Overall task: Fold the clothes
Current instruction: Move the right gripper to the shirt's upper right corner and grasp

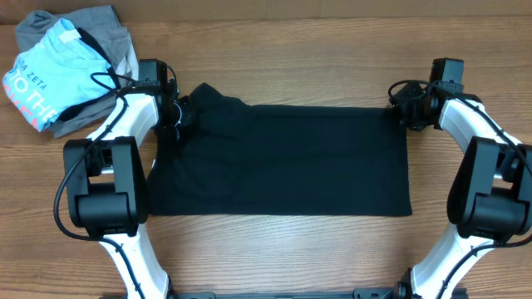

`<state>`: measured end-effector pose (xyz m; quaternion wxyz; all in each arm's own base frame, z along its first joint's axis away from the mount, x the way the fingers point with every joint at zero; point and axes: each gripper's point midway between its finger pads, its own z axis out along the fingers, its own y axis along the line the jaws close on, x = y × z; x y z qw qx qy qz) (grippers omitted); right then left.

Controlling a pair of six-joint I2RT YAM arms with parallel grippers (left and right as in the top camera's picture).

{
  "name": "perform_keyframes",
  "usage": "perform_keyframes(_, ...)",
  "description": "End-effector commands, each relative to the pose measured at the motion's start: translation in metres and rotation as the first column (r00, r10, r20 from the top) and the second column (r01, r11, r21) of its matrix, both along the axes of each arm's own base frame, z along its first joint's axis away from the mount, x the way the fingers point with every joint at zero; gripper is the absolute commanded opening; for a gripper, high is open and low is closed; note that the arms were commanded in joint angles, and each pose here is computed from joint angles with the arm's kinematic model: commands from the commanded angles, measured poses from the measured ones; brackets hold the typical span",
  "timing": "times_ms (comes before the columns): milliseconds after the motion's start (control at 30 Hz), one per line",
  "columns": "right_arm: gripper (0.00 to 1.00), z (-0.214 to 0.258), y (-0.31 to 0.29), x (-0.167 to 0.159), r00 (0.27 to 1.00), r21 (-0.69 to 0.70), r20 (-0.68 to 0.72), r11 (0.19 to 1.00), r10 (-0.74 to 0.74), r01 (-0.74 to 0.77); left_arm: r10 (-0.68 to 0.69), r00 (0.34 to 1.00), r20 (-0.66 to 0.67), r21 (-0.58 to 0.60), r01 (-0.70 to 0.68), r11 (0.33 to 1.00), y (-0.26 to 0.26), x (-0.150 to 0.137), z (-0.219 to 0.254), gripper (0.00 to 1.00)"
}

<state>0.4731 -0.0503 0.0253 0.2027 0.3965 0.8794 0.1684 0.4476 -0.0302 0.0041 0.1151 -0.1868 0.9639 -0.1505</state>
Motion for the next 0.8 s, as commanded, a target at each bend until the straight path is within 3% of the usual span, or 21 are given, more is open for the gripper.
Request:
perform_keyframes(0, 0.53, 0.008, 0.000, 0.008, 0.999, -0.014, 0.029, 1.000, 0.017, -0.017, -0.006, 1.000, -0.022, 0.001, 0.006, 1.000, 0.001, -0.003, -0.008, 0.05)
perform_keyframes(433, 0.56, -0.014, -0.001, 0.003, 1.000, -0.019, -0.022, 1.000, 0.016, -0.017, -0.006, 1.000, -0.023, 0.001, 0.006, 1.000, 0.001, -0.003, -0.008, 0.05)
perform_keyframes(567, 0.45, -0.018, -0.001, 0.002, 0.999, -0.018, -0.029, 1.000, 0.016, -0.017, -0.006, 1.000, -0.024, 0.001, 0.006, 1.000, 0.001, -0.003, -0.008, 0.05)
perform_keyframes(700, 0.20, -0.017, -0.001, 0.003, 1.000, -0.018, -0.025, 1.000, 0.016, -0.016, -0.006, 1.000, -0.025, 0.000, 0.006, 1.000, 0.001, -0.004, -0.008, 0.04)
perform_keyframes(767, 0.19, -0.017, -0.001, 0.003, 1.000, -0.018, -0.026, 1.000, 0.016, -0.017, -0.009, 1.000, -0.026, 0.001, 0.009, 1.000, 0.001, -0.004, -0.008, 0.04)
